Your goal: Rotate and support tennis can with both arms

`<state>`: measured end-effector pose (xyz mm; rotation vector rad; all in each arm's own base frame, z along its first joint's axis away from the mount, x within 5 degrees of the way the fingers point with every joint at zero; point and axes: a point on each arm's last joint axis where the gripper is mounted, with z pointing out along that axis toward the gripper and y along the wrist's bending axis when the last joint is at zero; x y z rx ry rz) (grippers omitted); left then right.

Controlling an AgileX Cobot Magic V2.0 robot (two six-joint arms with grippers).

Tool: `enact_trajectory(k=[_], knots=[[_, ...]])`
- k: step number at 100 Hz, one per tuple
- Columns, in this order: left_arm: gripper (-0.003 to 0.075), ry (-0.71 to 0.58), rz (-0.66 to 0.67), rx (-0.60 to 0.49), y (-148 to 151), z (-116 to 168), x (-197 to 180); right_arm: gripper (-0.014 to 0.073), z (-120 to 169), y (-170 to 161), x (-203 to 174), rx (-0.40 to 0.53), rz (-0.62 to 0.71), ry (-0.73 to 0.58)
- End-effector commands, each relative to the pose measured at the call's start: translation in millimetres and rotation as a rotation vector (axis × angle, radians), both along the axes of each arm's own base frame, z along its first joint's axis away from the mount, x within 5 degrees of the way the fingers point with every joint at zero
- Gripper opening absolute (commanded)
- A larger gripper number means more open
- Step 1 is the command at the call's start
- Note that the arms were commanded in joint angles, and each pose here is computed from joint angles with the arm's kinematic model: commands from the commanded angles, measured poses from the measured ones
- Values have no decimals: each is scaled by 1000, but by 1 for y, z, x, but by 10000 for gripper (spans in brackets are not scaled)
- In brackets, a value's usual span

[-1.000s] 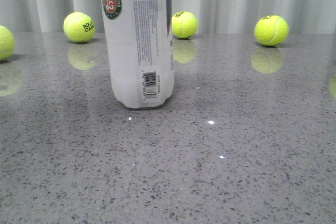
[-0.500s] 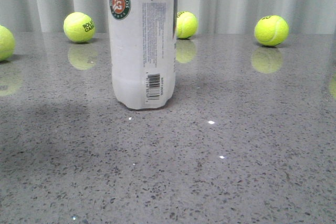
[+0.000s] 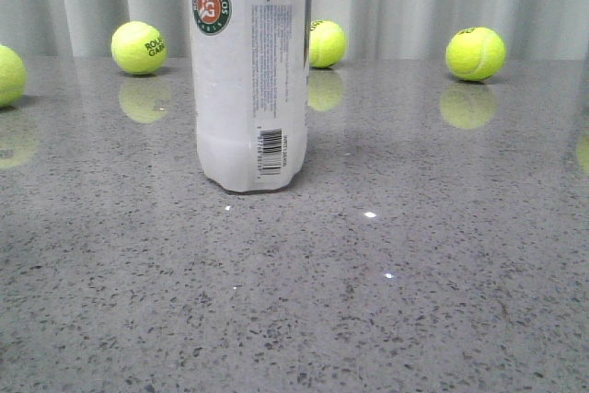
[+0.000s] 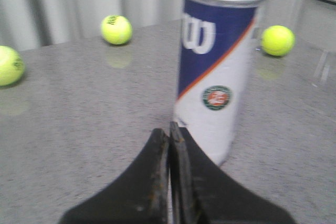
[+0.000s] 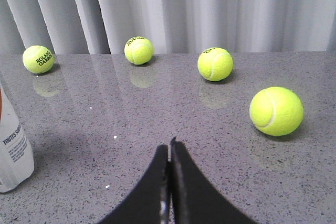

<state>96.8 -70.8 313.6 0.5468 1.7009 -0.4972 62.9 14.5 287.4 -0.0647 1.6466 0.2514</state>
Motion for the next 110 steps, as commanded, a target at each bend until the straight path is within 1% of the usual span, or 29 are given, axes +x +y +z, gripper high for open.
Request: enact_trajectory(k=[1,6,27,41,62,83,90,95,97,110], knots=[[-21,-137,90,-58,9,10,4,-57,15,-2,0,5,-21,-95],[-21,-156,119,-54,12,6,5,-57,15,-2,0,5,-21,-95],[-21,-166,247,-35,26,-12,9,-57,15,-2,0,5,-21,-95],[-21,-168,358,-33,41,-25,3,-57,15,-2,0,5,-21,-95],[-21,-184,500,-28,58,-55,-13,-57,15,-2,0,5,-21,-95],[-21,-194,576,-29,66,-96,-29,-57,15,-2,0,5,-21,-95],[-21,-205,589,-49,67,-108,-34,-57,15,-2,0,5,-21,-95],[-21,-215,599,-82,68,-117,-38,-57,15,-2,0,5,-21,-95],[-21,-178,600,-73,68,-120,-39,-57,15,-2,0,5,-21,-95],[-21,-110,616,-46,69,-128,-42,-57,15,-2,0,4,-20,-90]])
